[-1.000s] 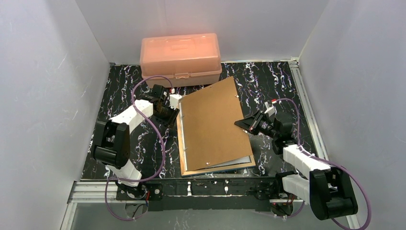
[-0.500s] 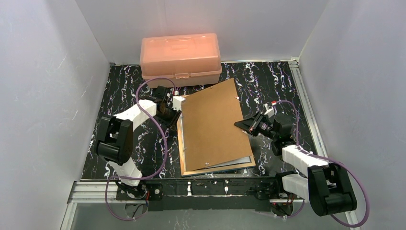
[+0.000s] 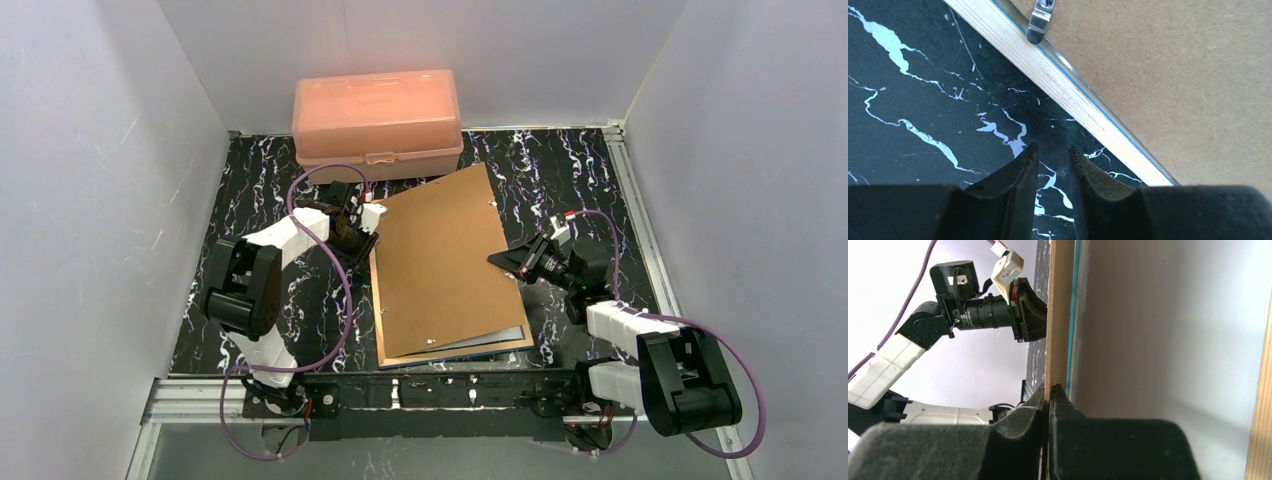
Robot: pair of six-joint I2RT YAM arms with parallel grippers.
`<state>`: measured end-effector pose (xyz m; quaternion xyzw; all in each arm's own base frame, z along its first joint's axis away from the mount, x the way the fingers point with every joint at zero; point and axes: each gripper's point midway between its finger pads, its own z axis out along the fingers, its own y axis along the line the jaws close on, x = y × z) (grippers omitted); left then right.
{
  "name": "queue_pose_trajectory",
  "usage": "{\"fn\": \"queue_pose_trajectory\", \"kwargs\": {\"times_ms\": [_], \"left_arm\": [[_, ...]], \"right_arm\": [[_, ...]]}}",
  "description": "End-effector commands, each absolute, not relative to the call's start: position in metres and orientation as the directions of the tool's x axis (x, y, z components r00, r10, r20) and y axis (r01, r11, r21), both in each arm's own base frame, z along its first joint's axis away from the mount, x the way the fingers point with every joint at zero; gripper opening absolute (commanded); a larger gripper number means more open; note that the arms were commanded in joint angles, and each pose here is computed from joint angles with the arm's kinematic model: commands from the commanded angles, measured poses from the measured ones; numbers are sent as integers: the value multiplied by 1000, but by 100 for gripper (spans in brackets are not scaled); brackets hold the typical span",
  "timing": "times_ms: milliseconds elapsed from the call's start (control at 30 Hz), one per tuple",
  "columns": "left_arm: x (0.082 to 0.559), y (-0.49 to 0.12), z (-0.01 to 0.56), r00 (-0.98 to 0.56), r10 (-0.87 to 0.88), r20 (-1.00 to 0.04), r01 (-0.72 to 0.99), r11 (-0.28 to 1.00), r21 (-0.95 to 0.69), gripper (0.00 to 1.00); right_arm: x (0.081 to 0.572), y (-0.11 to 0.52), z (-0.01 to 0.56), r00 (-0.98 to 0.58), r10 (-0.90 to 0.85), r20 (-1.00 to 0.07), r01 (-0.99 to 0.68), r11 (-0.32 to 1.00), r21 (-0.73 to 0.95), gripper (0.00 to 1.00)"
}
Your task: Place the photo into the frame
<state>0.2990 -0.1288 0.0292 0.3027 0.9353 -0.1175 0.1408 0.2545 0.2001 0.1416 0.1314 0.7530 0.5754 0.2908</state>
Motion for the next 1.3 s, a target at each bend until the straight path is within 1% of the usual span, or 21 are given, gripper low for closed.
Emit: {"fn": "queue_pose_trajectory", "kwargs": {"times_ms": [0, 333, 767, 1267], "left_arm": [[301, -123, 53, -763, 533, -365, 602, 792, -101, 26], [296, -122, 42, -781, 526, -338, 589, 799, -117, 27], [297, -126, 40, -790, 512, -336, 579, 804, -135, 26], [298, -132, 35, -795, 508, -332, 576, 803, -151, 26]], "right_arm": [[250, 206, 180, -778, 512, -364, -286, 226, 931, 1], [251, 208, 170, -794, 488, -364, -284, 232, 930, 1], [260, 199, 174, -761, 528, -376, -288, 243, 926, 1], [259, 199, 160, -775, 523, -354, -266, 237, 934, 1]]}}
